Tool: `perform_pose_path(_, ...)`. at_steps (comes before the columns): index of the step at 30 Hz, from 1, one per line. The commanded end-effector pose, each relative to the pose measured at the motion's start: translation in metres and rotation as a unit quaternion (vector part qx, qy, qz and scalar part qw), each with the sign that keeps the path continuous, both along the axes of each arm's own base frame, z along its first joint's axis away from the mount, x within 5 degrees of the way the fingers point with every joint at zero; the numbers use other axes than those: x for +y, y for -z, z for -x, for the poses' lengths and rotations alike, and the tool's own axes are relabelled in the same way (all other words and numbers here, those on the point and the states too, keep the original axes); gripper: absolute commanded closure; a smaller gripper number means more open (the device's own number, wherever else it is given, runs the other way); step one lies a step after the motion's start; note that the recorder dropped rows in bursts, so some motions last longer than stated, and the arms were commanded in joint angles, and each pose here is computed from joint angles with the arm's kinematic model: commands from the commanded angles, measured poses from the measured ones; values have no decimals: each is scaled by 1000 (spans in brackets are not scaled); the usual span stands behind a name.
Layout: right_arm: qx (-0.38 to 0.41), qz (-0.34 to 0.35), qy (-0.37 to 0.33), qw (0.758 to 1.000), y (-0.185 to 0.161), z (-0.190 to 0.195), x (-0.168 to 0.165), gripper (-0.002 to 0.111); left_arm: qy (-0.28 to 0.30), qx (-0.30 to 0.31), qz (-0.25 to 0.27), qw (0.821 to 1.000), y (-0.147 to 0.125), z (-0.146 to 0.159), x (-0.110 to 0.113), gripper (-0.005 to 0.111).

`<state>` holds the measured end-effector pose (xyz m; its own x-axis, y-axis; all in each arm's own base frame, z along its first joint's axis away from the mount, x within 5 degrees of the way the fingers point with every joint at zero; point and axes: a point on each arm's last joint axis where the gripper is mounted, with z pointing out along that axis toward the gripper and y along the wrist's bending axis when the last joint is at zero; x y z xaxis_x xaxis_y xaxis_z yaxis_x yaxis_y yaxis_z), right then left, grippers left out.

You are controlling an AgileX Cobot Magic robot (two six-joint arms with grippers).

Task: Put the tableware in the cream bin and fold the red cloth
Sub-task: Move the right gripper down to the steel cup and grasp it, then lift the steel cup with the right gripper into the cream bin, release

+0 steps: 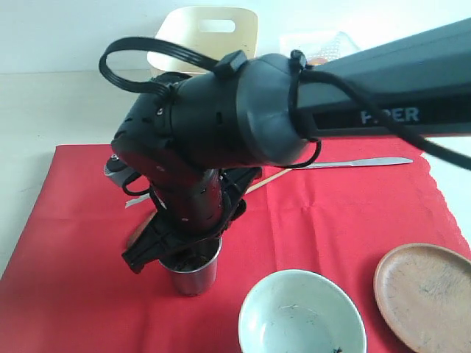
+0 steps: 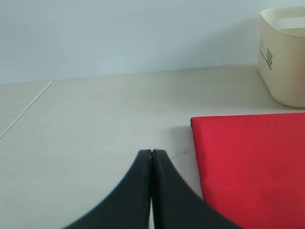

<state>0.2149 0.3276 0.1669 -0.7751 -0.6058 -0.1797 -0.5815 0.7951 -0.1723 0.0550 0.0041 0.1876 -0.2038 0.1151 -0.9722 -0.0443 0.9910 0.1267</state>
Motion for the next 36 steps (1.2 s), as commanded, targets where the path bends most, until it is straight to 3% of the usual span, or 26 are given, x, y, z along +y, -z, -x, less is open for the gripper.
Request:
perform_pose_path(1,-5,0,-9,1000,2,0,1,71,2,-6,1,1000,-1,0,0,105)
perform_pose_path(8,-8,-6,-3,1000,-15,3,-4,108,2,-6,1,1000,-1,0,0,105)
perform_pose_path(24,-110,-123,-7,986,-105,-5,-27,108,2,-6,1,1000,-1,0,0,105)
perform_pose_path(36,-205,-213,49,954,-138,-70,-63,108,2,-6,1,1000,-1,0,0,105)
